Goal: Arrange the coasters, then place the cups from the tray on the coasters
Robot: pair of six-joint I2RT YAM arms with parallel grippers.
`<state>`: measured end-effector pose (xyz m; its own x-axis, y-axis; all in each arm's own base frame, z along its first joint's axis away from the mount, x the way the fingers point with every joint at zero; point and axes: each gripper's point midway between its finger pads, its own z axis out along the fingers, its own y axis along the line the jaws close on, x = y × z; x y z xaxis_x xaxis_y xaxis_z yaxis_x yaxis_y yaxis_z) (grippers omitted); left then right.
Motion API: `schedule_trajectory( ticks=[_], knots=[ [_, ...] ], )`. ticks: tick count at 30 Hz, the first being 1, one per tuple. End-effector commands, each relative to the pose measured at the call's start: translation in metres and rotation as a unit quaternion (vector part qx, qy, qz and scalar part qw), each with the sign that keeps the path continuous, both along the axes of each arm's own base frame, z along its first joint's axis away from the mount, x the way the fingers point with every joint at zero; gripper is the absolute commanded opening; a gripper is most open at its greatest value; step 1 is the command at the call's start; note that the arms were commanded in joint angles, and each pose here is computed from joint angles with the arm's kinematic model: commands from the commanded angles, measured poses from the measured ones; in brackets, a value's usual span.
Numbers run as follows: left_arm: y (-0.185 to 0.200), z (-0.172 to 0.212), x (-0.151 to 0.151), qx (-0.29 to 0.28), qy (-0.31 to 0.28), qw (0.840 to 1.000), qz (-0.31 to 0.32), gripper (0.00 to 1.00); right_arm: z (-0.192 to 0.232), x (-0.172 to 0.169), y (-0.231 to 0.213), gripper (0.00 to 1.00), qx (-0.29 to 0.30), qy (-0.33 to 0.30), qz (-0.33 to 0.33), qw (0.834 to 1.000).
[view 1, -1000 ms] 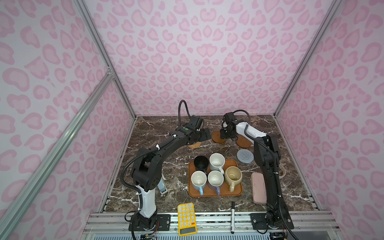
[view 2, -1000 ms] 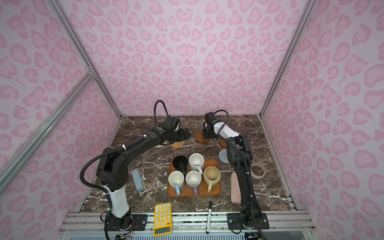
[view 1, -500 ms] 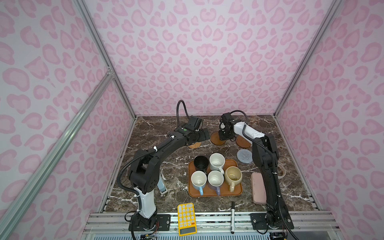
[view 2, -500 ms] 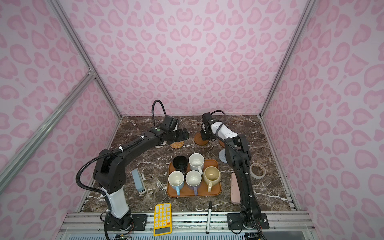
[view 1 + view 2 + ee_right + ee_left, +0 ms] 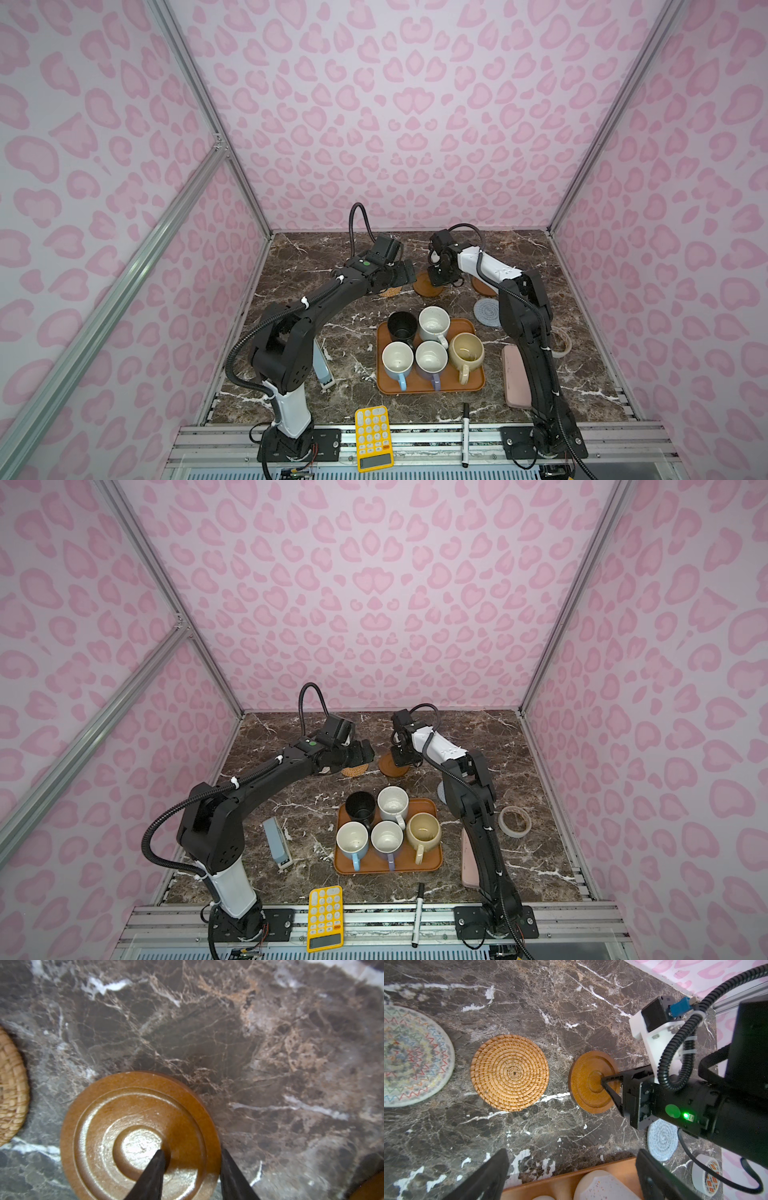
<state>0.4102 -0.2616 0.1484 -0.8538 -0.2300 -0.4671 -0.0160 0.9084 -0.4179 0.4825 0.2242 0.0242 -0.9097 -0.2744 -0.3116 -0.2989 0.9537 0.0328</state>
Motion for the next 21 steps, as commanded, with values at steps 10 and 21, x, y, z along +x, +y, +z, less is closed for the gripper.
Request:
schedule_trajectory(
  ticks=[10, 21],
  knots=[
    [0.005, 0.002, -0.005, -0.005, -0.004, 1.000, 0.012, 0.97, -0.014, -0.008, 0.006, 0.43, -0.009, 0.037, -0.011, 0.999],
    [0.005, 0.001, -0.005, -0.009, -0.002, 1.000, 0.015, 0.97, -0.019, 0.003, 0.003, 0.43, -0.019, 0.034, -0.036, 0.999]
  ],
)
